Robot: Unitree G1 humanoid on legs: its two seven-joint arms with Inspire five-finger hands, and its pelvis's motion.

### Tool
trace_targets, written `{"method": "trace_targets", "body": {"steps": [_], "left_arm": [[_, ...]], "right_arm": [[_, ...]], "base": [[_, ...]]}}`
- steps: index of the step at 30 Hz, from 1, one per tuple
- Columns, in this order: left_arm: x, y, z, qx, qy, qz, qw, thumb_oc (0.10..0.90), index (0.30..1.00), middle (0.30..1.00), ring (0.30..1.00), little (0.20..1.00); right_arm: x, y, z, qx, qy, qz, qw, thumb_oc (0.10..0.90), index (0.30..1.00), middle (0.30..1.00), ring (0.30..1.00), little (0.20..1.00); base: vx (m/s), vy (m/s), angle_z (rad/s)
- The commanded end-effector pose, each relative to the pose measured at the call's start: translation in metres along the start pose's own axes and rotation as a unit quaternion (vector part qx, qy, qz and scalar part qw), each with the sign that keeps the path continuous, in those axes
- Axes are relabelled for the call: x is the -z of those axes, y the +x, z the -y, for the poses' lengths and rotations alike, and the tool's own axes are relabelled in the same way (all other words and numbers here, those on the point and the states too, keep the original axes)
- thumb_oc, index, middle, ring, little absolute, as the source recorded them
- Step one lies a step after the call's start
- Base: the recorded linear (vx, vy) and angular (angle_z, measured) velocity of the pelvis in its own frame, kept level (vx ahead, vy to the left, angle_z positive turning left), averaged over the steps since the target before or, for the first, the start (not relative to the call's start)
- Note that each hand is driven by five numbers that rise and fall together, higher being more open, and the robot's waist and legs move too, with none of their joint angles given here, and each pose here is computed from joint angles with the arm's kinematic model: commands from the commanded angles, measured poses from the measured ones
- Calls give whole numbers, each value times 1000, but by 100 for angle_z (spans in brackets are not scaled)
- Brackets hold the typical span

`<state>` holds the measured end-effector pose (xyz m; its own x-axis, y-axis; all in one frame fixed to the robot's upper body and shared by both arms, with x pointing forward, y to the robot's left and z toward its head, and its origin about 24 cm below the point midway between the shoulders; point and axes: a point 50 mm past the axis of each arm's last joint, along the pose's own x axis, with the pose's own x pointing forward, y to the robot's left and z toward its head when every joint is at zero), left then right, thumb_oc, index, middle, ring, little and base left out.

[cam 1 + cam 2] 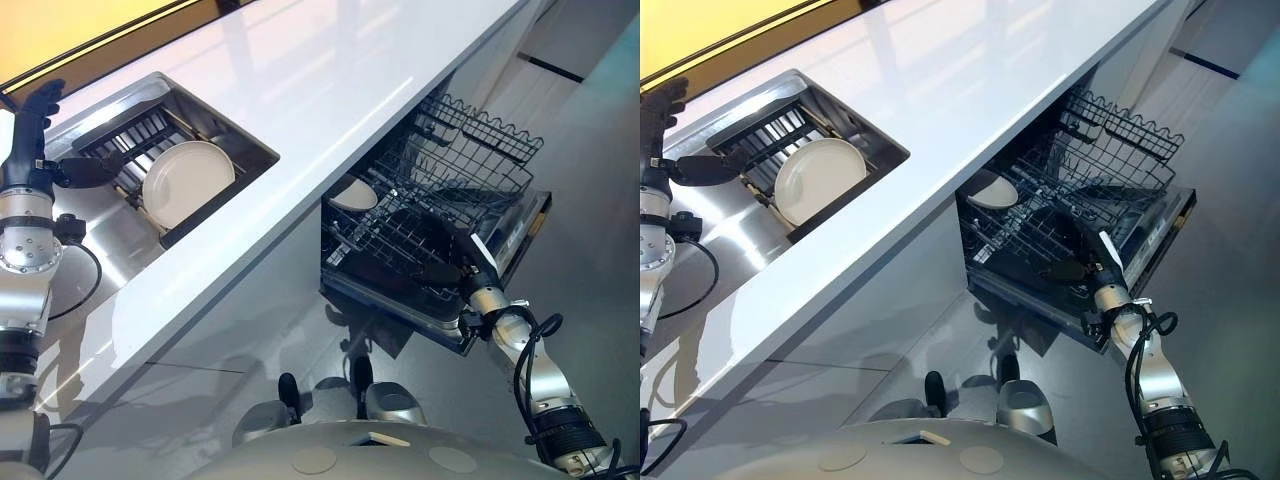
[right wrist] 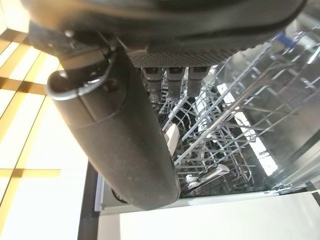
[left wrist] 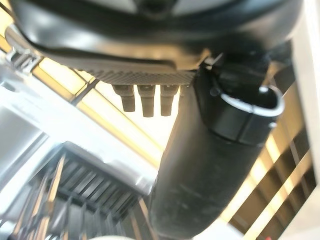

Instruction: Pick up plates and place into dishwasher.

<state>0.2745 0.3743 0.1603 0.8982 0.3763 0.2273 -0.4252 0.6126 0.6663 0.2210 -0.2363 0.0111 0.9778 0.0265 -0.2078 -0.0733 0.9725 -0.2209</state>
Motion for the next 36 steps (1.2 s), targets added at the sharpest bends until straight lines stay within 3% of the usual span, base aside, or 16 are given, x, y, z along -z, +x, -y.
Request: {"method": "trace_targets", "body": {"steps": [1, 19, 25, 36], "left_arm": [[-44, 30, -46, -65, -14, 59, 996, 800, 900, 900, 900, 900], [-49, 60, -47, 1, 38, -37, 999, 800, 900, 900, 900, 900], [-43, 62, -42, 64, 72, -85, 992, 800, 900, 900, 900, 900], [-34, 62, -53, 229, 202, -206, 930, 800, 900, 900, 900, 900]], "right_arm": [[-47, 12, 3, -7, -10, 116, 993, 800, 900, 900, 900, 900], [-54, 16, 4, -15, -44, 125, 991, 800, 900, 900, 900, 900], [-56, 16, 7, -17, -54, 126, 990, 800, 900, 900, 900, 900], [-65, 16, 16, -18, -73, 133, 988, 800, 900, 900, 900, 900]], "base": [[76, 96, -12], [28, 89, -16], [20, 68, -11], [-3, 41, -2]]}}
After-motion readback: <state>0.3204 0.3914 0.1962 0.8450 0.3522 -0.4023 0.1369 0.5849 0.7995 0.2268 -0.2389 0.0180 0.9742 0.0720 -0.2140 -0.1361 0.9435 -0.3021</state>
